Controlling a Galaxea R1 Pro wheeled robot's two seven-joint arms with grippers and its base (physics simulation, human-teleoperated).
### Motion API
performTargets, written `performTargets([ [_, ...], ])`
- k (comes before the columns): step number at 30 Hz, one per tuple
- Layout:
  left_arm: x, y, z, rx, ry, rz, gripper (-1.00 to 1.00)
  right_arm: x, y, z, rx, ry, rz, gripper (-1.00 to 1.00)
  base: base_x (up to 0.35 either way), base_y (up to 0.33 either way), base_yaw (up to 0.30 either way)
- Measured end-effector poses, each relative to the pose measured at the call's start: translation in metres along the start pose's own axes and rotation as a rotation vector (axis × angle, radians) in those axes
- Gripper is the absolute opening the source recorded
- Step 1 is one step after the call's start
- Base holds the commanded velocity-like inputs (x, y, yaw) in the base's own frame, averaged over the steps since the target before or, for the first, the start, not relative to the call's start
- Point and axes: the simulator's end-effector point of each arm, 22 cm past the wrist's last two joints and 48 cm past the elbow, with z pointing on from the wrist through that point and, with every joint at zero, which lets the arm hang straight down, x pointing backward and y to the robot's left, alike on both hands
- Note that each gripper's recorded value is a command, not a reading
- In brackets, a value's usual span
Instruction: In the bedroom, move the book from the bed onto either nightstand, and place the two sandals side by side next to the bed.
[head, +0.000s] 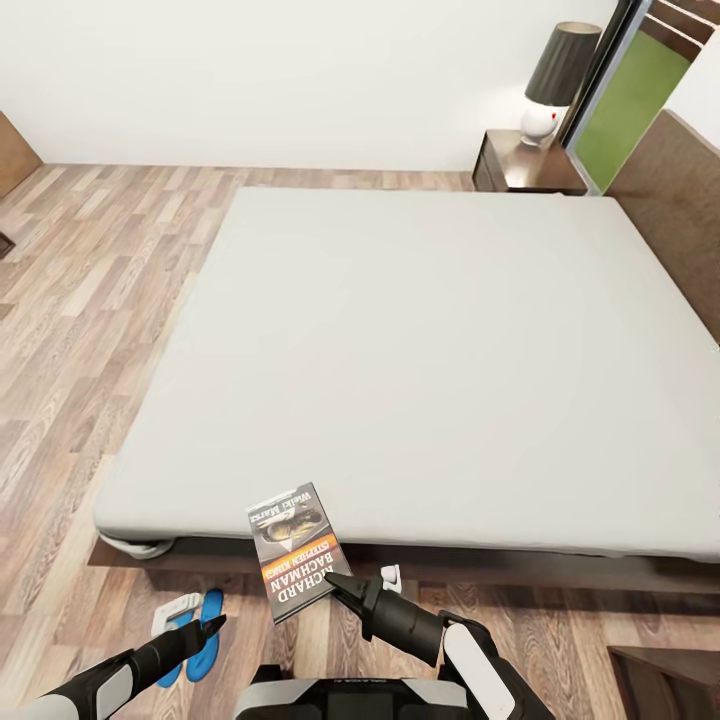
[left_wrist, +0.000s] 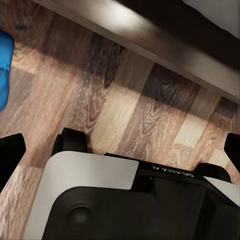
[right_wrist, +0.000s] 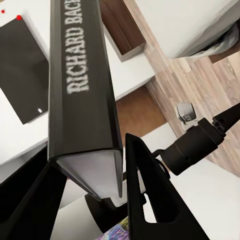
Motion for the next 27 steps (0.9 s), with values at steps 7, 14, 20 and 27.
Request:
performTargets([
  [7, -0.003, -0.004, -0.009, 0.004, -0.010, 0.002, 1.00, 0.005, 0.009, -0.002, -0.004, 0.000, -0.009, -1.00, 0.000, 0.000, -0.063],
  [14, -0.006, -0.007, -0.018, 0.008, -0.019, 0.005, 1.00, 0.009, 0.019, -0.004, -0.008, 0.000, -0.019, -1.00, 0.000, 0.000, -0.066],
  [20, -0.009, -0.010, -0.025, 0.011, -0.028, 0.007, 1.00, 0.013, 0.026, -0.005, -0.011, 0.000, -0.028, -1.00, 0.000, 0.000, -0.066],
  [27, -0.012, -0.013, -0.033, 0.015, -0.037, 0.009, 1.00, 0.018, 0.034, -0.007, -0.015, 0.000, -0.038, -1.00, 0.000, 0.000, -0.066],
])
